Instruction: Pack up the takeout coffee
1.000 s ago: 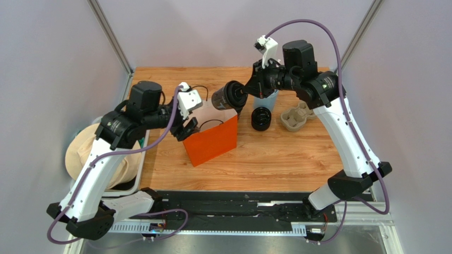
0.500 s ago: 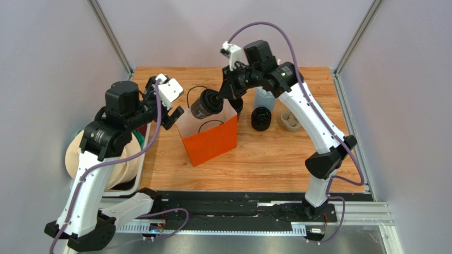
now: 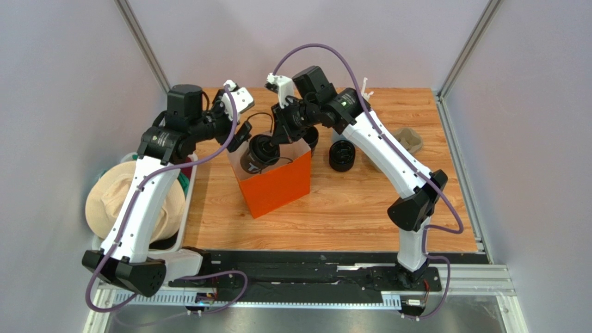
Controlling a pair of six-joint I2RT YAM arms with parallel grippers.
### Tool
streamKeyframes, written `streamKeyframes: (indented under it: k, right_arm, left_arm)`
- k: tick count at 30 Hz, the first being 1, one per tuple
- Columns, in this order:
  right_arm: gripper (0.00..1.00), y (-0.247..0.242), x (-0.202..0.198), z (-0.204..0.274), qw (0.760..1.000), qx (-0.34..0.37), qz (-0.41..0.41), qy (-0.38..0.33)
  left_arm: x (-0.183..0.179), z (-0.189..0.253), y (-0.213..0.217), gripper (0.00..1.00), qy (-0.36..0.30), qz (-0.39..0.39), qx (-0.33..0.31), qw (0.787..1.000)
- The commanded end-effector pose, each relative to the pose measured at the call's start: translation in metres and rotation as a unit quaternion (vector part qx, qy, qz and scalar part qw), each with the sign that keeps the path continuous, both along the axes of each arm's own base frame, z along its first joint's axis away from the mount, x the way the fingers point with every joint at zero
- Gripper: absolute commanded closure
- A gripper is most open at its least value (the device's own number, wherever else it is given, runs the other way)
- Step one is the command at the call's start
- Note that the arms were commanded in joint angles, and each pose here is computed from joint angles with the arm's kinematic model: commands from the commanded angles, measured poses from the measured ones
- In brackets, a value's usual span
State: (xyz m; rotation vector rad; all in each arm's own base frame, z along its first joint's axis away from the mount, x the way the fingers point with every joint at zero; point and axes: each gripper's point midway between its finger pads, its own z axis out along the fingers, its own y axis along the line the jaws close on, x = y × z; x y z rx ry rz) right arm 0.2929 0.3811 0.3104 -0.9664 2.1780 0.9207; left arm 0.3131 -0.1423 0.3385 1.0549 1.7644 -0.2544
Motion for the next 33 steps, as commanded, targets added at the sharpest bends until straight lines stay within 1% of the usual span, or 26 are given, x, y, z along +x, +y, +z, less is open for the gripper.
streamKeyframes:
  k: [1, 5, 6, 8, 9, 10, 11, 13, 14, 19, 20, 26, 33]
  right_arm:
    - [1.00, 0.004, 0.000, 0.001, 1.000, -0.005, 0.002, -0.012]
    - [1.00, 0.005, 0.001, -0.004, 1.000, -0.013, 0.000, -0.014]
    - [1.00, 0.006, 0.002, -0.006, 1.000, -0.016, -0.002, -0.015]
    - [1.00, 0.009, -0.002, -0.012, 1.000, -0.024, 0.001, -0.013]
    - [1.00, 0.010, -0.003, -0.016, 0.999, -0.029, 0.001, -0.014]
    - [1.00, 0.010, -0.004, -0.019, 0.999, -0.034, 0.001, -0.012]
    - [1.00, 0.011, -0.005, -0.022, 0.999, -0.039, 0.001, -0.013]
    - [1.00, 0.012, -0.006, -0.026, 0.999, -0.046, -0.002, -0.017]
    - [1.00, 0.012, -0.006, -0.029, 0.999, -0.050, -0.003, -0.016]
    - [1.00, 0.012, -0.006, -0.036, 0.998, -0.060, -0.019, -0.017]
    - [1.00, 0.012, -0.006, -0.039, 0.998, -0.062, -0.018, -0.015]
    - [1.00, 0.019, -0.009, -0.051, 0.997, -0.077, -0.014, -0.020]
    - [1.00, 0.022, -0.007, -0.067, 0.994, -0.099, -0.019, -0.028]
  left_arm:
    - [0.009, 0.023, -0.016, 0.27, -0.033, -0.044, -0.027, 0.998]
    - [0.017, 0.017, -0.018, 0.38, -0.027, -0.050, -0.028, 0.998]
    - [0.020, 0.013, -0.019, 0.47, -0.023, -0.051, -0.026, 0.998]
    - [0.023, 0.012, -0.020, 0.59, -0.019, -0.049, -0.029, 0.998]
    - [0.026, 0.011, -0.019, 0.71, -0.019, -0.047, -0.032, 0.998]
    - [0.028, 0.008, -0.018, 0.75, -0.012, -0.039, -0.037, 0.998]
    - [0.029, 0.008, -0.019, 0.82, -0.010, -0.037, -0.040, 0.998]
    - [0.031, 0.008, -0.016, 0.85, -0.002, -0.021, -0.048, 0.999]
    - [0.029, 0.010, -0.015, 0.91, -0.003, -0.018, -0.050, 0.999]
    - [0.018, 0.011, -0.010, 0.94, 0.002, 0.010, -0.073, 0.997]
    - [0.012, 0.016, -0.008, 0.93, -0.003, 0.014, -0.079, 0.997]
    - [-0.008, 0.013, -0.005, 0.93, 0.016, 0.030, -0.104, 0.994]
    - [-0.006, 0.008, 0.004, 1.00, 0.045, 0.093, -0.131, 0.986]
